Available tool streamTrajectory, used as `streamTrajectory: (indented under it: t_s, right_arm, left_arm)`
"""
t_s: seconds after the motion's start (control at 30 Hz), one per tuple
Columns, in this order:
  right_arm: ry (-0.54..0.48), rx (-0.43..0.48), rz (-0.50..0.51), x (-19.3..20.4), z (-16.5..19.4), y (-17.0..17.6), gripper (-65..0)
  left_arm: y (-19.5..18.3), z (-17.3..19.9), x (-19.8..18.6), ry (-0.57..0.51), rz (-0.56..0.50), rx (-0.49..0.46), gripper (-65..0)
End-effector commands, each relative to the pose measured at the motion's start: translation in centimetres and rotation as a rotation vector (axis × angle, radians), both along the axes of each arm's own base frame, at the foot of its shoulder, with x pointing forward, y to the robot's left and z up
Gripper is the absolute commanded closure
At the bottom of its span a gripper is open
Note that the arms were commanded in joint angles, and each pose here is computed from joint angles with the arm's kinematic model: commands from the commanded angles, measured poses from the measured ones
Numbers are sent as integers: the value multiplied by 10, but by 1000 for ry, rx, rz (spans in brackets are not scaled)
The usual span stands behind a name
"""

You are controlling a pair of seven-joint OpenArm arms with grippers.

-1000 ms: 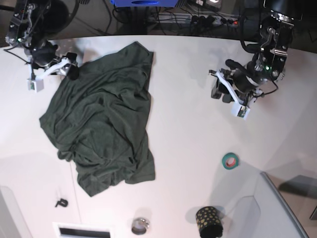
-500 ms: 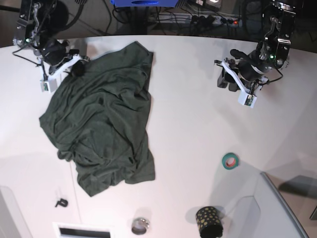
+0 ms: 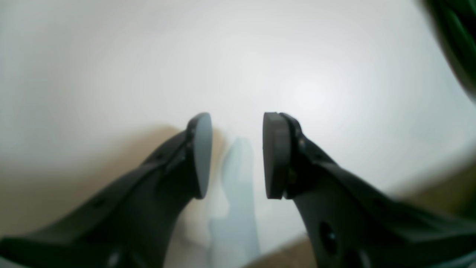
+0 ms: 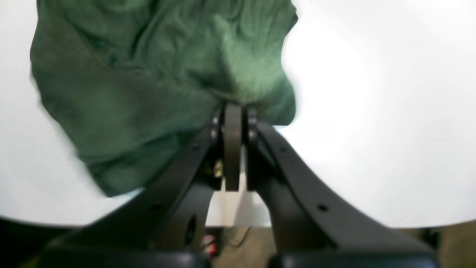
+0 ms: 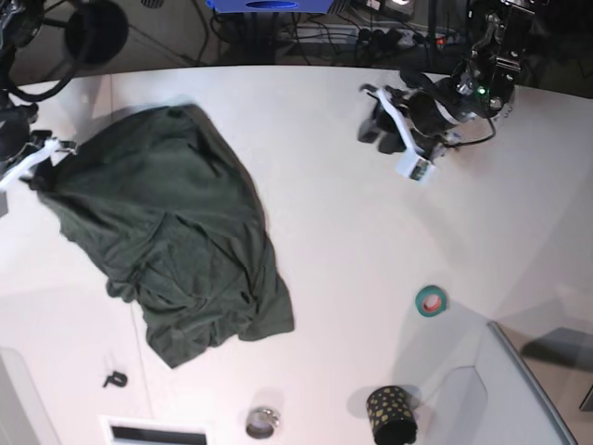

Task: Layout the t-shirt on the table in an organized manner, then fold the t-shirt properly
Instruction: 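Drag the shirt edge with the right gripper away from the left gripper, then grasp the shirt edge with the right gripper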

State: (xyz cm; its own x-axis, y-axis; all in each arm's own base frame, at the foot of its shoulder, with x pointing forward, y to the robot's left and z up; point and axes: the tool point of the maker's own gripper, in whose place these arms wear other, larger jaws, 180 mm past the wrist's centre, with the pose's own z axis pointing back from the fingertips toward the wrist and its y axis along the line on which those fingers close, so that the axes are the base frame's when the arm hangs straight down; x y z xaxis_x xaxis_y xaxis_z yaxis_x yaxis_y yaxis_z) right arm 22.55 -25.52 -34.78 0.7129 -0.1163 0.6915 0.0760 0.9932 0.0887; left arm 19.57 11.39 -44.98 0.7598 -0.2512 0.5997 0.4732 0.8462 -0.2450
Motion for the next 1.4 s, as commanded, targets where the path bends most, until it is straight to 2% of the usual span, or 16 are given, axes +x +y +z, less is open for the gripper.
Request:
streamTrajectory:
  t_s: [0.0,0.2,0.33,0.43,0.5,0.6,0.67,0.77,0.8,0.83,0.9,1.0,1.1,1.17,1.3,1.37]
  right_arm:
    - [-48,-26,-8,8,19,-7,-6]
    - [-84,-51,-72,27,45,-31,-6]
    - [-130,-83,-79,40,62,-42,-6]
    - [-147,-103,-108,42,70,-57,-6]
    - [-123,-72,-138,41,59,-65,-8]
    - [-23,55,-207,39,11,-75,-24]
    - [11,76,-242,38,-16,-88,-113]
    - [15,42,-286,38,-32,-106,-344]
    - [22,35,-288,35,-33,-108,-395]
    - [27,21,-280,33,-30,-108,-417]
    - [68,-35,-219,18,-23,-99,-399]
    - [161,-96,56,3,-29,-36,-365]
    - [219,-107,246,-16,-40,18,-363]
    - [210,-90,361,-21,-47,54,-362]
    - [134,-51,535,-24,-50,105,-360]
    - [127,-57,582,-24,-53,118,-360]
  left_arm:
    - [-3,9,5,-33,-9,-15,-230]
    - [-32,10,5,-33,-19,-81,-229]
    - [-62,9,-5,-17,-86,-117,-229]
    - [-68,7,-9,-6,-106,-122,-229]
    - [-66,5,-9,-1,-102,-119,-229]
    - [-62,3,-8,1,-101,-108,-227]
    - [-58,3,-8,-1,-105,-99,-227]
    - [-56,3,-7,-3,-105,-95,-227]
    - [-53,3,-7,-2,-108,-86,-227]
    - [-48,2,-8,-1,-111,-75,-227]
    - [-45,2,-8,-2,-113,-67,-225]
    - [-32,3,-2,-12,-93,-46,-225]
    - [-11,7,10,-37,-28,-28,-224]
    - [9,11,20,-58,27,-9,-224]
    - [51,19,33,-89,132,40,-224]
    - [76,22,34,-99,185,70,-224]
